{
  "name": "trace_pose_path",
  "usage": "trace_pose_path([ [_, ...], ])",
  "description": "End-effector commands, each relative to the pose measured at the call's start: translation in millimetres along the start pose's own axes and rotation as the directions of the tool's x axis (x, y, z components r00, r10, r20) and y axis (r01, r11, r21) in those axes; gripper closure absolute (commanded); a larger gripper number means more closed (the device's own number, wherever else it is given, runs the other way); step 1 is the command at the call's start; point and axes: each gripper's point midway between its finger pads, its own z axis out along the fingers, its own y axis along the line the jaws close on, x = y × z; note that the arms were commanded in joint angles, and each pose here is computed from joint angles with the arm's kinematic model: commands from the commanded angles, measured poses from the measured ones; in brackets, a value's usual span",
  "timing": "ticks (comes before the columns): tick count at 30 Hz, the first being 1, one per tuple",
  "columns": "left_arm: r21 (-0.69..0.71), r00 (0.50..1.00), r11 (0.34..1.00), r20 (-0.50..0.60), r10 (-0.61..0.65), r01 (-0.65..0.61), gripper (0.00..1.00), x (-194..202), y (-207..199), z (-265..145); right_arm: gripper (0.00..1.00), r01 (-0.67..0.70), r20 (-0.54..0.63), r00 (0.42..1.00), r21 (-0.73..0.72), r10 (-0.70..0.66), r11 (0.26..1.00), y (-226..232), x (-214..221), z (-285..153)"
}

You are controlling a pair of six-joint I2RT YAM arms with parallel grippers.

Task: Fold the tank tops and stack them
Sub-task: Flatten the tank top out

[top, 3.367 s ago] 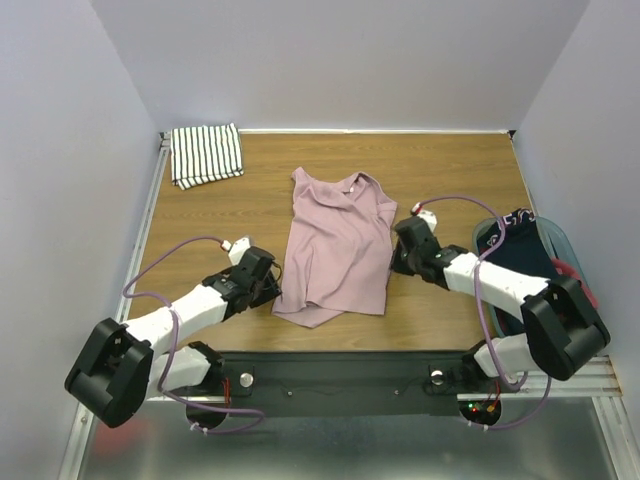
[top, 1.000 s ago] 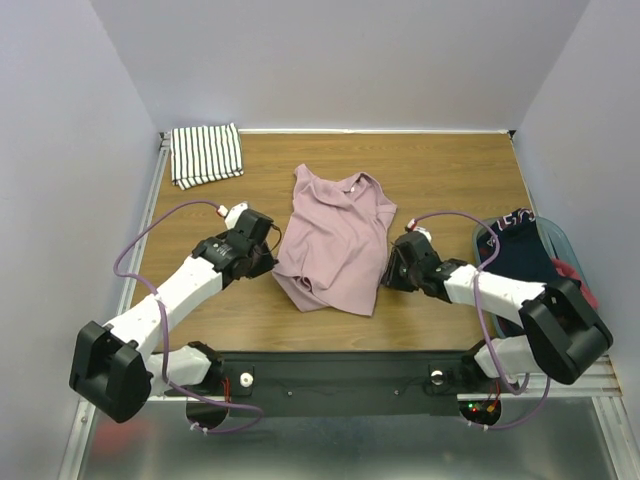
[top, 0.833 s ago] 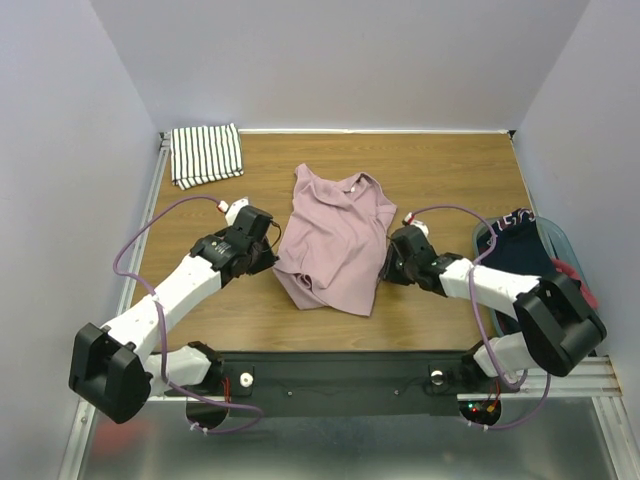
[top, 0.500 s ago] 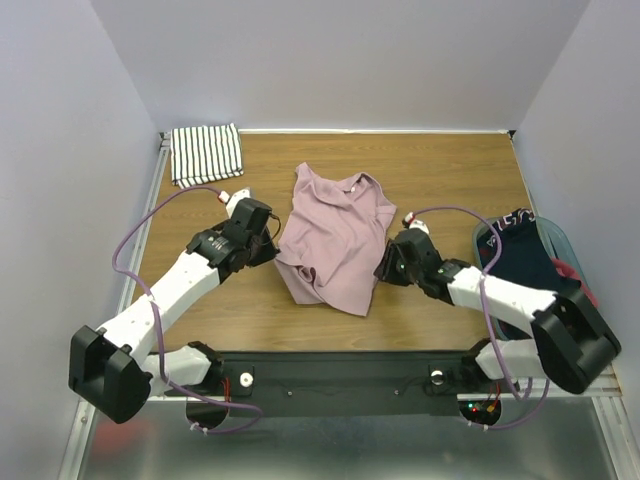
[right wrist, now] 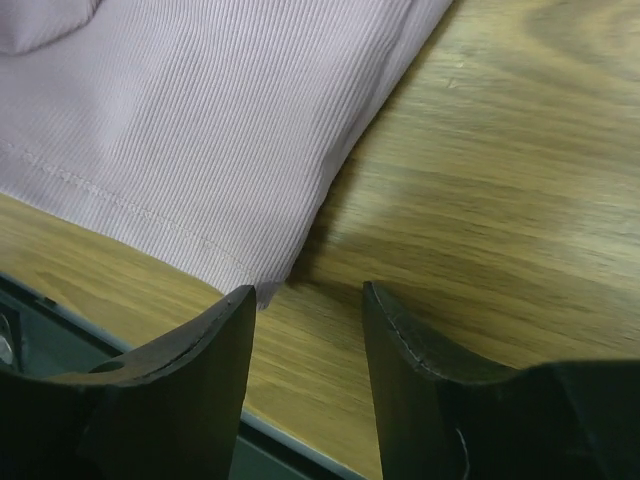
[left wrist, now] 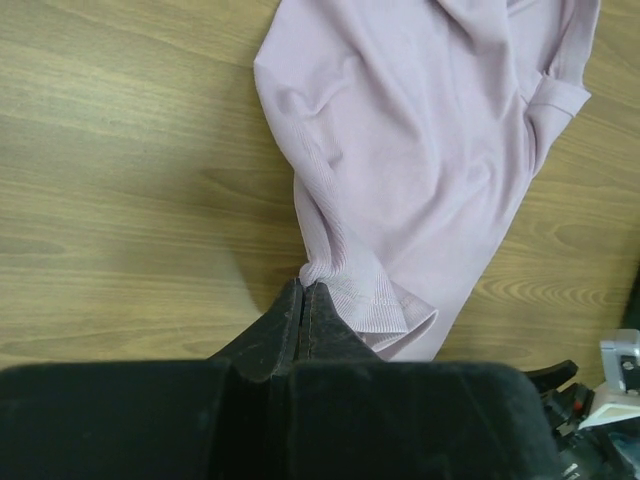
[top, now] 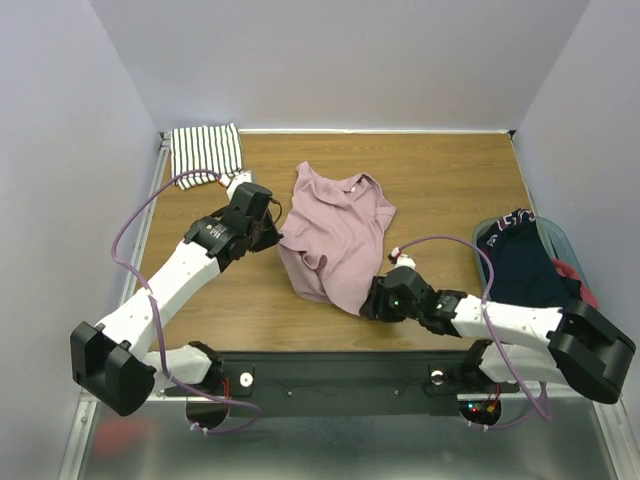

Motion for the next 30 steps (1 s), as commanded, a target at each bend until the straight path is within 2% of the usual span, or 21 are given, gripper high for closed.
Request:
trace_pose_path([
  [1,0.019,0.999,1.000,0.054,0.005,-0.006,1.00,-22.3,-9.4,-12.3,0.47,-0.059,0.089,0.994,-0.054,0.064,0.997,25.3,-19.6,7.4],
  [4,0.016,0.998,1.000,0.058,0.007,-0.008,1.00,-24.6,-9.9,-14.0,0.47,-0.076,0.097,0.992,-0.059,0.081,0.995,26.1,-19.2,11.5],
  [5,0.016,0.998,1.000,0.058,0.007,-0.008,1.00,-25.0,-10.1,-14.6,0.53,-0.087,0.103,0.990,-0.057,0.092,0.995,25.6,-19.8,14.4],
  [13,0.032,0.998,0.999,0.057,0.011,-0.013,1.00,-27.5,-15.3,-15.7,0.79,-0.100,0.153,0.983,-0.018,0.102,0.995,25.7,-32.8,23.3],
  [18,0.040,0.998,0.999,0.060,0.026,-0.028,1.00,-30.4,-18.0,-18.3,1.00,-0.073,0.215,0.974,0.012,0.069,0.997,25.0,-50.5,10.1],
  [19,0.038,0.998,0.999,0.061,0.031,-0.033,1.00,-30.6,-17.4,-18.7,1.00,-0.063,0.236,0.971,0.065,0.047,0.996,15.0,-55.6,1.1],
  [25,0.066,0.997,0.996,0.064,0.050,-0.054,1.00,-33.4,-23.3,-23.7,1.00,-0.060,0.374,0.927,0.170,-0.009,0.984,1.2,-104.5,-53.5],
  [26,0.072,0.997,0.996,0.063,0.051,-0.055,1.00,-33.2,-24.5,-23.9,1.00,-0.055,0.376,0.926,0.232,-0.037,0.971,-10.8,-107.8,-62.3],
  [30,0.084,0.996,0.994,0.061,0.061,-0.066,1.00,-32.7,-26.8,-22.5,1.00,-0.038,0.423,0.900,0.317,-0.105,0.948,-20.6,-137.6,-92.0],
])
